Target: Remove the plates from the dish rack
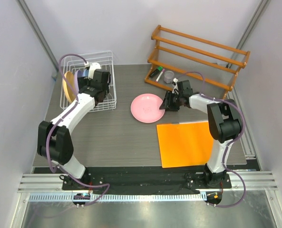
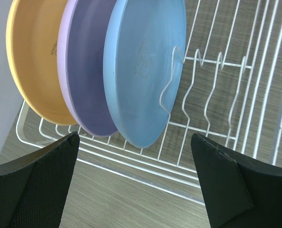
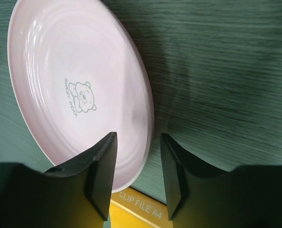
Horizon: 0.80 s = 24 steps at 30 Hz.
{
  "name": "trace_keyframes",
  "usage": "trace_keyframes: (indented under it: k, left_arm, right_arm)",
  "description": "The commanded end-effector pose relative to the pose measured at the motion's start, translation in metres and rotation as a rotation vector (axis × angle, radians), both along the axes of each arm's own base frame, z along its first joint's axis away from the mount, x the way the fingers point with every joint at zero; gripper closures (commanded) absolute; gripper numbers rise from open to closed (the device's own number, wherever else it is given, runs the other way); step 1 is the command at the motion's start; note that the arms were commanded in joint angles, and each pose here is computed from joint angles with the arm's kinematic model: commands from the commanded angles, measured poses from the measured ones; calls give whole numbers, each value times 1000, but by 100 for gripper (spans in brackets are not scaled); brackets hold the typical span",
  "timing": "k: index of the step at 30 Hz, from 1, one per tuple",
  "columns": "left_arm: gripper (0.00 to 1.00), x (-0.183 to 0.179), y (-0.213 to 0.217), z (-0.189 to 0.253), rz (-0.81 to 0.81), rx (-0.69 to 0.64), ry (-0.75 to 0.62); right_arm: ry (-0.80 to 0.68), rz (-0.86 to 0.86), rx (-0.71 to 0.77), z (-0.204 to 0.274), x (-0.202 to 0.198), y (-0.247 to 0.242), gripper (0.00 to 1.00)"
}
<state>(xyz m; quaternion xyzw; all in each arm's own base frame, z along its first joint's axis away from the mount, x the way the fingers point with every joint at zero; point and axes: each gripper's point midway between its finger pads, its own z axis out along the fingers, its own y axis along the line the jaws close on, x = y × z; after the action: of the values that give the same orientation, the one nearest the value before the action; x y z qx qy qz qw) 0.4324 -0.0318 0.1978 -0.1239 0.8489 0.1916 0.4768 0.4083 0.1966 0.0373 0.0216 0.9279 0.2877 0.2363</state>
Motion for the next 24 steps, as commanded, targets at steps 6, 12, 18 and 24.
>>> trace_keyframes:
  k: [6,12,18,24]
  left_arm:
    - [1,12,25,15,98,43,-47]
    - [13,22,26,5,92,43,-25]
    - [53,31,24,3,89,38,-25]
    - [92,36,23,5,88,36,-24]
  right_arm:
    - [-202,-28,-93,72,10,-18,48]
    - [-267,-49,-116,101,5,-27,47]
    - [-285,-66,-137,109,4,-32,47]
    - [-284,-64,-139,107,2,-33,46]
